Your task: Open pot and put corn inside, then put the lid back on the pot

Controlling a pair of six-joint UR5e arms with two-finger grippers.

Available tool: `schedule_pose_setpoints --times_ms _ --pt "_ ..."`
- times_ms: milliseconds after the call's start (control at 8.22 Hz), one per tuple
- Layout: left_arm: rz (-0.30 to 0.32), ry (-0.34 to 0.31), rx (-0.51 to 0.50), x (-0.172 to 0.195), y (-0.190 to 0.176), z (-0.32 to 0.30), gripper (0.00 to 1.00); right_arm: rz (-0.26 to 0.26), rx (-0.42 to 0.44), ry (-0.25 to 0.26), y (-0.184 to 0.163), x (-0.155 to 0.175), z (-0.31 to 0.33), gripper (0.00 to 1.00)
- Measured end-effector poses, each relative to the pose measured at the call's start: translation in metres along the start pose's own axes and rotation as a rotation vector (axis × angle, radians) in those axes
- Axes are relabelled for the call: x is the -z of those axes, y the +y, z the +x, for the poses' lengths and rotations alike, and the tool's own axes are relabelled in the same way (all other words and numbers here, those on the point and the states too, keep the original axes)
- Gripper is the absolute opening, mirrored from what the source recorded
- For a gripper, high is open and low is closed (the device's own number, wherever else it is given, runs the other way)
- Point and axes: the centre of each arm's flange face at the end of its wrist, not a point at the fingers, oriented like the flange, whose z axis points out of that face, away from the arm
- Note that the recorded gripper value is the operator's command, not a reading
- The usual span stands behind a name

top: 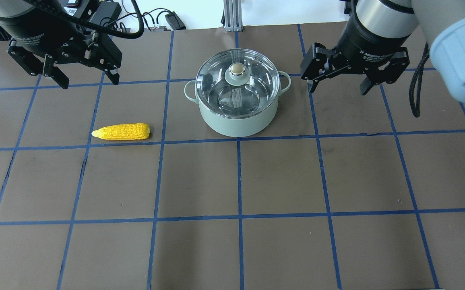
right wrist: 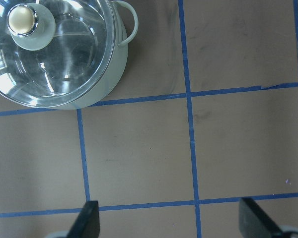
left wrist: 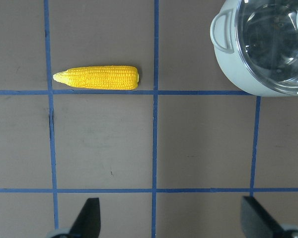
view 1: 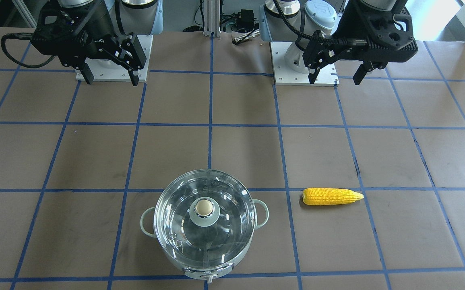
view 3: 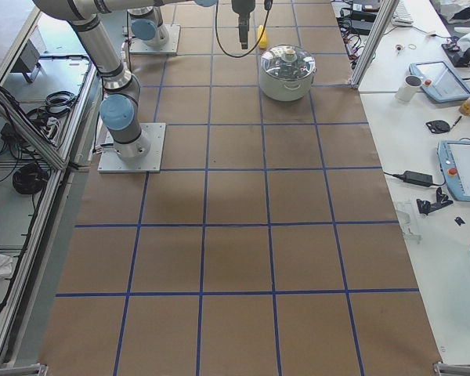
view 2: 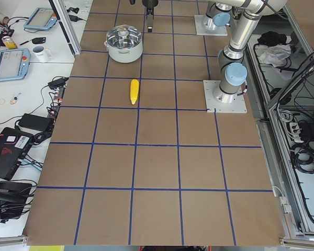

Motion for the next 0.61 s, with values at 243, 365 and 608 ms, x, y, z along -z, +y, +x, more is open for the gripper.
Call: schedule_pose_setpoints --times_ms 243,365,608 --pt "-0.001 0.0 0.0 -0.0003 -0.0003 0.0001 1.0 0.001 0.001 0.001 -0.0001 0.0001 0.0001 1.0" --pt "-0.002 -0.001 0.0 -0.0012 -0.001 0.0 1.0 0.002 0.002 0.002 -0.0002 0.0002 0.0002 1.0" --pt "-0.005 -0.001 0.001 -0.0023 -0.002 -0.0004 1.0 0.005 0.003 0.007 -0.001 0.0004 0.0001 1.0"
